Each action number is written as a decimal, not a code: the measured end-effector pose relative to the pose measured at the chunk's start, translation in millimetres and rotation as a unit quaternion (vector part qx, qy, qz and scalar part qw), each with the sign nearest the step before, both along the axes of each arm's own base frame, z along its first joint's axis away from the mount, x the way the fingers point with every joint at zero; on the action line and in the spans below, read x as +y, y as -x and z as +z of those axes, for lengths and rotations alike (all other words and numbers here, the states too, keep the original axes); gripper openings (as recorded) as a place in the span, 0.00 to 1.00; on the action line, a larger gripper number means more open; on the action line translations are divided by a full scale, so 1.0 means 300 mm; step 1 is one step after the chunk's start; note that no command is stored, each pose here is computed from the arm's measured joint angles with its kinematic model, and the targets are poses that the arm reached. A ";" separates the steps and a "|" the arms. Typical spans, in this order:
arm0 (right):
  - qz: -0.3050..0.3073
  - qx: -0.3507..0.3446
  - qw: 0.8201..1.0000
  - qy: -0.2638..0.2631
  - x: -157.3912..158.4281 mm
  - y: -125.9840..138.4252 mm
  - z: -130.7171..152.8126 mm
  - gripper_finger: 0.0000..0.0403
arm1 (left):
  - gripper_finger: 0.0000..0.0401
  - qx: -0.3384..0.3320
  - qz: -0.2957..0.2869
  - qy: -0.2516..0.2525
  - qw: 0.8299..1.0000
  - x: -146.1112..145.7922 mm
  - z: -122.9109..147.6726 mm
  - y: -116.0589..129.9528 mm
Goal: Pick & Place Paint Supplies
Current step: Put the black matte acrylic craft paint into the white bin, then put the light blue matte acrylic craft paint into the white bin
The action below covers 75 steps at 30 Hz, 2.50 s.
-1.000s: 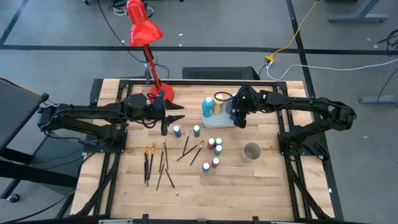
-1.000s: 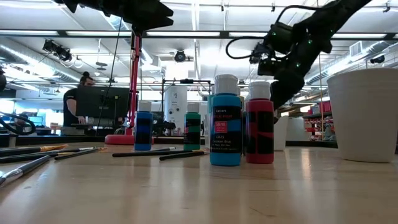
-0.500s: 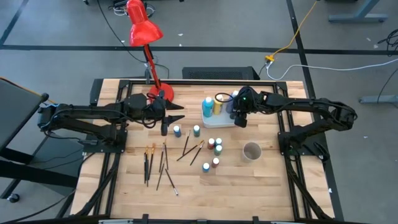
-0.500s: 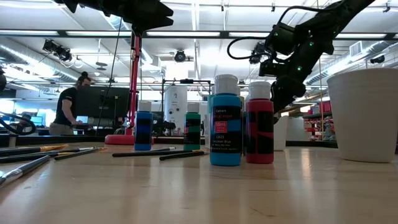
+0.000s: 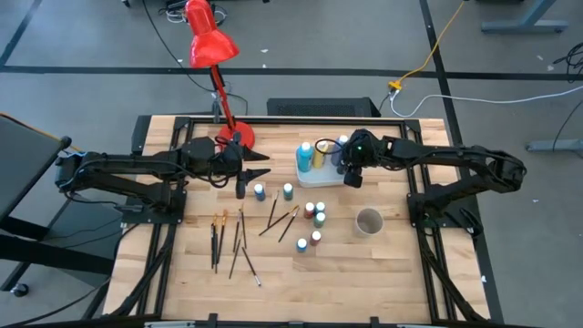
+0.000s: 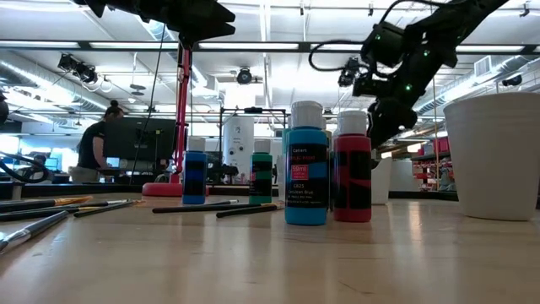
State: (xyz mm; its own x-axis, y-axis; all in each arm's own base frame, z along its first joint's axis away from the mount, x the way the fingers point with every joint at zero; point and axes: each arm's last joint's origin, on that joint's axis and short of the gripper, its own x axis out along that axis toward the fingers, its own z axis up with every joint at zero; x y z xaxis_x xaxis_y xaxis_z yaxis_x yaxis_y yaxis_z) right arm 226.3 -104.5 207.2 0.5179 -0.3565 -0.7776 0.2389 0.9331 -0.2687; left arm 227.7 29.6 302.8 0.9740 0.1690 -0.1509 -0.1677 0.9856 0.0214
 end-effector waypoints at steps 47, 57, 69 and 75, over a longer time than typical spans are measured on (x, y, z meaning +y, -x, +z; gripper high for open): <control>0.120 -0.109 0.980 -0.114 0.387 -0.183 -0.047 0.60 | 0.44 0.002 -0.001 -0.004 1.000 0.000 -0.001 0.000; 0.072 -0.110 0.983 -0.126 0.381 -0.179 -0.052 0.56 | 0.44 0.002 -0.001 -0.004 1.000 0.000 -0.001 0.000; 0.081 -0.095 0.985 -0.117 0.382 -0.195 -0.083 0.38 | 0.44 0.002 0.000 0.000 1.000 0.000 -0.001 0.000; 0.093 -0.113 0.984 -0.100 0.380 -0.173 -0.020 0.29 | 0.44 0.003 0.000 0.000 1.000 0.000 -0.002 0.000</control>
State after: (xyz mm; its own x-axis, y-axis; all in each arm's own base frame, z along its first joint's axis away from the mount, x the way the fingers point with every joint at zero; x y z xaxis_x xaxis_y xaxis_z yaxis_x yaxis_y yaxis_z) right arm 278.2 9.6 201.2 0.7276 -0.0900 -0.6801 0.0912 0.9952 -0.0341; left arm 227.7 29.5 302.3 0.9732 0.1682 -0.1565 -0.1668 0.9857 0.0220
